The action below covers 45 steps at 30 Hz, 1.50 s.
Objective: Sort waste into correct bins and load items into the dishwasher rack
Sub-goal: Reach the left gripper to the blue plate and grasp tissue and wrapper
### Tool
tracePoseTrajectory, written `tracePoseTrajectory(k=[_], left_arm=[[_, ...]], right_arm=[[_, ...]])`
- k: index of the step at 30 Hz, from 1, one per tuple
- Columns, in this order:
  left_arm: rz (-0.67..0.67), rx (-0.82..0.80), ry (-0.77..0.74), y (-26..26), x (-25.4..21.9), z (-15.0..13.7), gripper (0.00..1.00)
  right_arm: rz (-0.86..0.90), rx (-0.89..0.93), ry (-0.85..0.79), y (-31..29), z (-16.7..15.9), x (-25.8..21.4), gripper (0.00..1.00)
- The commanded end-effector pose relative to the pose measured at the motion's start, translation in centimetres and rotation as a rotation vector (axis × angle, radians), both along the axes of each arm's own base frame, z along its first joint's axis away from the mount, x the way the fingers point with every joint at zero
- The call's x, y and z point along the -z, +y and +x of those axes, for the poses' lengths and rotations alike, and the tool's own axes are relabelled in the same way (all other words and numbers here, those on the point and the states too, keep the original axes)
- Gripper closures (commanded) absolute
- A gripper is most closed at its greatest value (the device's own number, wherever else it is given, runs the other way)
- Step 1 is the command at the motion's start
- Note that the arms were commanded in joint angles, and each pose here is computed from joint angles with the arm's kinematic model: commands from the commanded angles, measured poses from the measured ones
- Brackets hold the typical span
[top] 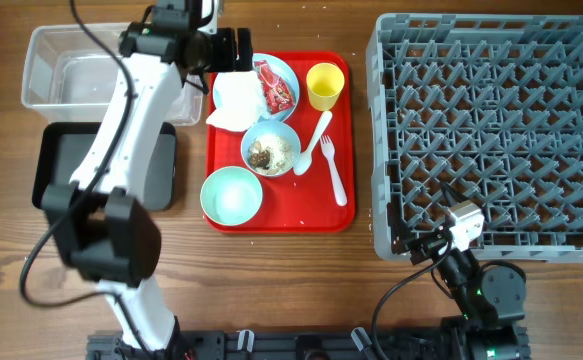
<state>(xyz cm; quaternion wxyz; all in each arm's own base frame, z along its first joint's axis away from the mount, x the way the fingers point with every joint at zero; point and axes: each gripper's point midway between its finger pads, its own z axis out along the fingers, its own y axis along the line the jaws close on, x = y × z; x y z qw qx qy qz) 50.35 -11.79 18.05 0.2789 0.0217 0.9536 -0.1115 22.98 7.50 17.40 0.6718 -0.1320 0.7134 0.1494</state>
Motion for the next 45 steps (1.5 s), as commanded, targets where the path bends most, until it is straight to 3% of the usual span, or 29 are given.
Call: tracePoseTrajectory(k=[1,4,7,11,19,25,32,39,45], left_arm=[[-0.012,0.000,0.032,-1.3,-0.2,1.5,0.00],[0.017,0.034,0.009,-2.6,-0.4,2.9,0.00],[0.034,0.045,0.052,-2.9,2.9,3.6,0.00],[0.076,0.064,0.142,-2.9,8.1,3.7,0.00],[0.134,0.050,0.247,-2.3,12.5,2.6,0.00],[0.135,0.046,0.264,-2.3,12.9,2.3,0.00],[0.041,-0.145,0.249,-2.7,12.7,3.4,0.00],[0.162,-0.186,0.196,-2.0,14.1,4.4,0.00],[0.155,-0.199,0.248,-3.5,16.8,3.5,0.00]], right_arm=[[-0.014,-0.023,-0.015,0.4,-0.2,-0.2,0.00],[-0.014,-0.023,-0.015,0.4,-0.2,-0.2,0.00],[-0.014,-0.023,-0.015,0.4,-0.2,-0.2,0.00],[-0.014,-0.023,-0.015,0.4,-0.2,-0.2,0.00],[-0.014,-0.023,-0.015,0.4,-0.2,-0.2,0.00],[-0.014,-0.023,-0.015,0.4,-0.2,-0.2,0.00],[-0.014,-0.023,-0.015,0.4,-0.2,-0.2,0.00],[-0.014,-0.023,-0.015,0.4,-0.2,-0.2,0.00],[-0.014,-0.023,-0.015,0.4,-0.2,-0.2,0.00]])
